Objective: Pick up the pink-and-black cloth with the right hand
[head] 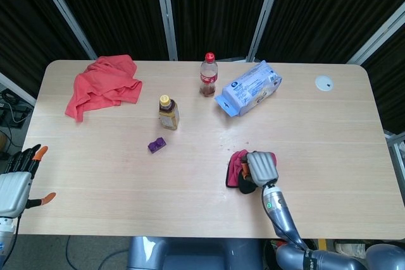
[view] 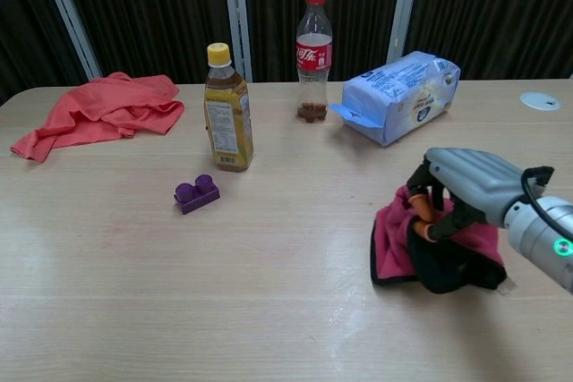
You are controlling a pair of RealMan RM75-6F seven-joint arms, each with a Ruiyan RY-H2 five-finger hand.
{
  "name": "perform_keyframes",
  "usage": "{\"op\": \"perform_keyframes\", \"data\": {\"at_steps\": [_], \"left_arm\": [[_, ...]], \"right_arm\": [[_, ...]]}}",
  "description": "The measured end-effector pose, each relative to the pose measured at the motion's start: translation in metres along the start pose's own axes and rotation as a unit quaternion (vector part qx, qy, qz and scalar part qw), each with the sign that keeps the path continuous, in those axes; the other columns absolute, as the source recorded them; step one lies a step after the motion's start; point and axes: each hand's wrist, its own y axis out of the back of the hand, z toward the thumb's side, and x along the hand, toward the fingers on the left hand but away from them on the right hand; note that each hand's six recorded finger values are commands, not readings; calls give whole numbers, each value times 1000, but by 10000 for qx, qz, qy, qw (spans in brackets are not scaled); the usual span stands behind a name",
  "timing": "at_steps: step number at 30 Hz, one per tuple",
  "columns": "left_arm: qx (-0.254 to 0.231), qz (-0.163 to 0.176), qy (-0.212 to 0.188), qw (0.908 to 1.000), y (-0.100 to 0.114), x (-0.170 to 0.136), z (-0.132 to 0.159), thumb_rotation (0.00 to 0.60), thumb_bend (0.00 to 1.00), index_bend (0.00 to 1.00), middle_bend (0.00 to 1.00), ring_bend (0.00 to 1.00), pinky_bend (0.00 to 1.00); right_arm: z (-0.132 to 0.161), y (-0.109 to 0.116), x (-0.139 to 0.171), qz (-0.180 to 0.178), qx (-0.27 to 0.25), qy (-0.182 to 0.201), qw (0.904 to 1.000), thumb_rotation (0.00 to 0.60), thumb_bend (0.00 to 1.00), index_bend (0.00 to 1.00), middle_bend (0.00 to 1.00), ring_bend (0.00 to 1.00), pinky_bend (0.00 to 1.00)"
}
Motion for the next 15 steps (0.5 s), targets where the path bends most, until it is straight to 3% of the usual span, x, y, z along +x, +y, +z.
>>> {"op": "perform_keyframes", "data": {"at_steps": [8,15], "left_arm": [[-89,-41,75,9999,0,-1,-2,600,0,0,0,0,0],[-90,-40,58,9999,1,-1,-2,600,0,0,0,0,0]], "right_arm": [[75,-20,26,319,-343,951,9944,600,374,777,661,546,751],[69,-25,18,312,-46,862,9958,600,373,778,662,548,751]]}}
